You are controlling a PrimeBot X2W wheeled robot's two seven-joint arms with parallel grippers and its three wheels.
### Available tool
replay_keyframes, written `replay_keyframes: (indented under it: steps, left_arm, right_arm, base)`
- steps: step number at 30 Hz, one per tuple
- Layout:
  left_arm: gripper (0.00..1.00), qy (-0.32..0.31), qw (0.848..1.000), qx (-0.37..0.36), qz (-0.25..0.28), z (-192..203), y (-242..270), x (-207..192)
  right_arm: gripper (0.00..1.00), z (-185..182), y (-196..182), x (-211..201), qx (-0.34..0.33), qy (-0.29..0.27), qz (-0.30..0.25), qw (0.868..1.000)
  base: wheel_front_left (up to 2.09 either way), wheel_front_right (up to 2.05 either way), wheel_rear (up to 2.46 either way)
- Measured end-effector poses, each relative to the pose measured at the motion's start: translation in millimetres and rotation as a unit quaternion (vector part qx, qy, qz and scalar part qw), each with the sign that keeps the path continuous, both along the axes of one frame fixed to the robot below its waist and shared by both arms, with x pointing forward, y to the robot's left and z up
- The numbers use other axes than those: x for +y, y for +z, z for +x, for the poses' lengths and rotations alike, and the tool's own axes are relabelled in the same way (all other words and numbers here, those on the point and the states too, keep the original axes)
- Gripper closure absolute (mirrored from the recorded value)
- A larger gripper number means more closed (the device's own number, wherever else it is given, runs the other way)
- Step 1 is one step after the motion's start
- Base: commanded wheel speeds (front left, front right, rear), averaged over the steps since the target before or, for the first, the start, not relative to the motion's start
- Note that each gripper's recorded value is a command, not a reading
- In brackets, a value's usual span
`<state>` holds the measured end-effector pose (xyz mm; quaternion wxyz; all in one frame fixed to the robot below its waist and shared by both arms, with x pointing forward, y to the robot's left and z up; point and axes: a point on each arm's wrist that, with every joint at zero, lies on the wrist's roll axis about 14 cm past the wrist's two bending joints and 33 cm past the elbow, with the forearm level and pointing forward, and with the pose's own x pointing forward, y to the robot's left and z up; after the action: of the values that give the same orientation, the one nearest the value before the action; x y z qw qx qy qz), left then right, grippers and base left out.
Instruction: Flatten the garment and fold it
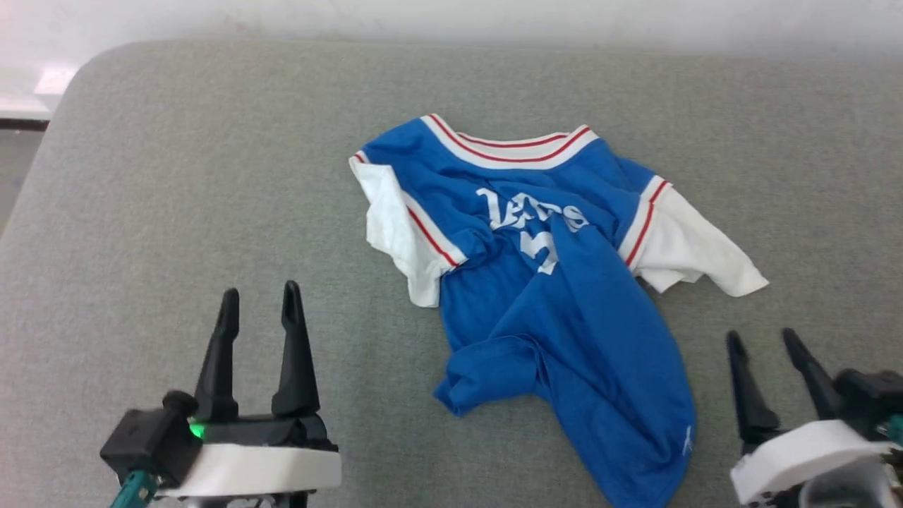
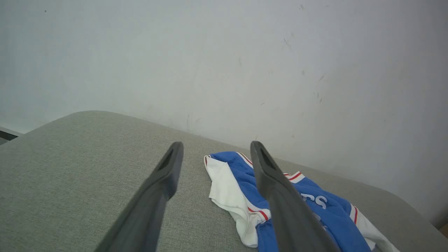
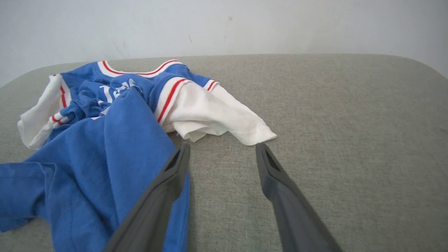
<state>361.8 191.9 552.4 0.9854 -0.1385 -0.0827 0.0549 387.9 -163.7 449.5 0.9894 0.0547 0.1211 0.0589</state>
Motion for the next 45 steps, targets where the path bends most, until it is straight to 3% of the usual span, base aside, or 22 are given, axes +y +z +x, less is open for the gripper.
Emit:
replay_keyframes:
  steps: [8,15,22,23,24,25,26,32,38,41,45]
  left_arm:
    - [0.0,-0.01,1.0,-0.006,0.01,2,-5,-8]
    - [0.0,-0.013,1.0,0.006,0.014,7,-17,-10]
    - [0.0,-0.004,1.0,0.014,0.008,6,-24,-4]
    - [0.0,-0.004,1.0,0.015,0.007,5,-25,-4]
    - [0.0,-0.005,1.0,0.015,0.006,5,-25,-4]
    - [0.0,-0.005,1.0,0.016,0.005,5,-26,-4]
    - [0.0,-0.005,1.0,0.017,0.005,5,-26,-4]
    - [0.0,-0.018,1.0,0.017,0.001,8,-29,-9]
    - [0.0,-0.038,0.999,0.012,0.001,13,-28,-20]
    - [0.0,-0.045,0.999,0.01,0.003,16,-27,-23]
    - [0.0,-0.046,0.999,0.011,0.006,15,-28,-22]
  right_arm:
    - [0.0,9,-14,56,0.069,0.118,-0.041,0.99]
    - [0.0,9,-57,44,0.193,0.149,-0.124,0.962]
    - [0.0,-6,-80,75,0.263,0.211,-0.114,0.934]
    - [0.08,-6,-81,76,0.265,0.215,-0.118,0.932]
    - [0.55,-5,-81,75,0.267,0.215,-0.119,0.932]
    - [0.74,-4,-81,75,0.265,0.214,-0.12,0.933]
    - [1.0,-3,-80,75,0.26,0.212,-0.12,0.934]
    - [1.0,9,-67,61,0.221,0.174,-0.102,0.954]
    - [1.0,29,-44,-14,0.186,0.07,-0.124,0.972]
    - [1.0,29,-35,-71,0.186,0.002,-0.15,0.971]
    - [1.0,12,-30,-140,0.206,-0.077,-0.204,0.954]
  base:
    - [0.0,0.0,0.0]
    - [0.0,0.0,0.0]
    - [0.0,0.0,0.0]
    - [0.0,0.0,0.0]
    - [0.0,0.0,0.0]
    - [0.0,0.0,0.0]
    - [0.0,0.0,0.0]
    - [0.0,0.0,0.0]
    - [0.0,0.0,0.0]
    - [0.0,0.0,0.0]
    - [0.0,0.0,0.0]
